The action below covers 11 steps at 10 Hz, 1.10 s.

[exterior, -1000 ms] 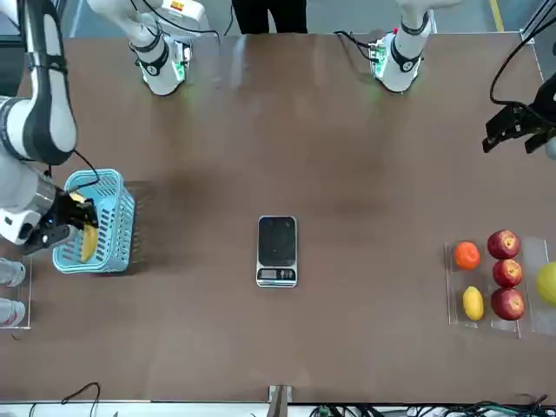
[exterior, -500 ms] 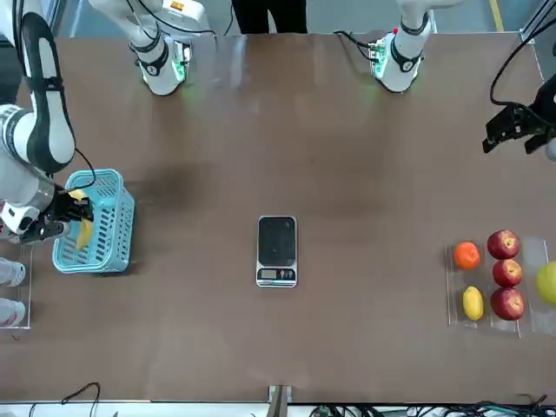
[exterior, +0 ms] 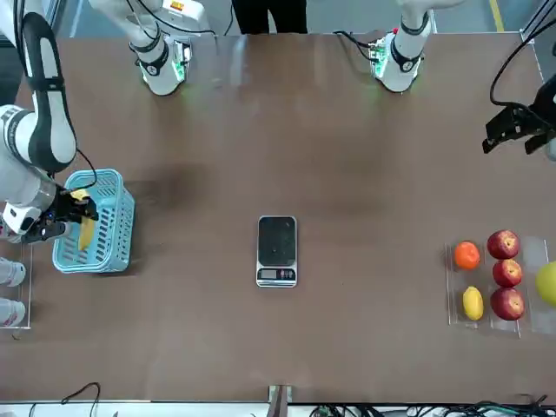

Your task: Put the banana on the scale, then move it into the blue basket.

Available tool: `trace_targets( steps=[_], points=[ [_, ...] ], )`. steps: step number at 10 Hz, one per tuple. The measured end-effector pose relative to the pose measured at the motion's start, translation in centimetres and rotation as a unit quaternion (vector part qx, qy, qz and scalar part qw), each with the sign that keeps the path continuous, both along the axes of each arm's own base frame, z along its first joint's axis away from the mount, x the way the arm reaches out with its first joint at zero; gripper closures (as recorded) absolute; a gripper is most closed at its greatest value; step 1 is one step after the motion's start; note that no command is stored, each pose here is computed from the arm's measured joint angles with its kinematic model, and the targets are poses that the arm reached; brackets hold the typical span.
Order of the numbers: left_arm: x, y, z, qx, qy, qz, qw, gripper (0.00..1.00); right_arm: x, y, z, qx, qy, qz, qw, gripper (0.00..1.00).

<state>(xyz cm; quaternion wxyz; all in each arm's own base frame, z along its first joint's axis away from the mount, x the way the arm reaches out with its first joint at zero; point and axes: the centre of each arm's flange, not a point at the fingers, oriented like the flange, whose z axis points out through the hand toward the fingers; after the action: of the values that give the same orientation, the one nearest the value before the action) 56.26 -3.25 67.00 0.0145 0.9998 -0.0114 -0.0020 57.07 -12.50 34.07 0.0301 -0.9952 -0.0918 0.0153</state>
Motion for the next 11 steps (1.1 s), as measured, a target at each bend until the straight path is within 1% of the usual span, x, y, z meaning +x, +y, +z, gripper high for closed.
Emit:
trace_targets(
  steps=[1, 2, 3, 5, 7, 8, 9, 11],
  points=[
    [0.0, 0.0, 0.0, 0.000, 0.000, 0.000, 1.000, 0.00, 0.2, 0.0, 0.3, 0.000, -0.002, -0.002, 1.000, 0.20],
    [0.0, 0.0, 0.0, 0.000, 0.000, 0.000, 1.000, 0.00, 0.5, 0.0, 1.1, 0.001, 0.000, -0.006, 1.000, 0.04],
    [0.0, 0.0, 0.0, 0.000, 0.000, 0.000, 1.000, 0.00, 1.0, 0.1, 2.6, 0.003, 0.001, -0.016, 1.000, 0.00],
    [0.0, 0.0, 0.0, 0.000, 0.000, 0.001, 1.000, 0.00, 2.3, 1.8, 7.6, 0.004, -0.001, -0.059, 0.998, 0.00],
    [0.0, 0.0, 0.0, 0.000, 0.000, 0.001, 1.000, 0.00, 2.9, 7.7, 14.7, -0.038, -0.006, -0.087, 0.995, 0.00],
    [0.0, 0.1, 0.0, 0.000, 0.000, 0.001, 1.000, 0.00, 2.3, 10.3, 18.7, -0.046, -0.005, -0.087, 0.995, 0.00],
    [0.0, 0.1, 0.0, 0.000, 0.000, 0.001, 1.000, 0.00, 1.4, 10.9, 22.6, -0.047, -0.003, -0.086, 0.995, 0.00],
    [0.0, 0.2, 0.0, 0.000, 0.000, 0.002, 1.000, 0.00, -0.7, 10.2, 28.6, -0.043, -0.009, -0.093, 0.995, 0.00]
  ],
)
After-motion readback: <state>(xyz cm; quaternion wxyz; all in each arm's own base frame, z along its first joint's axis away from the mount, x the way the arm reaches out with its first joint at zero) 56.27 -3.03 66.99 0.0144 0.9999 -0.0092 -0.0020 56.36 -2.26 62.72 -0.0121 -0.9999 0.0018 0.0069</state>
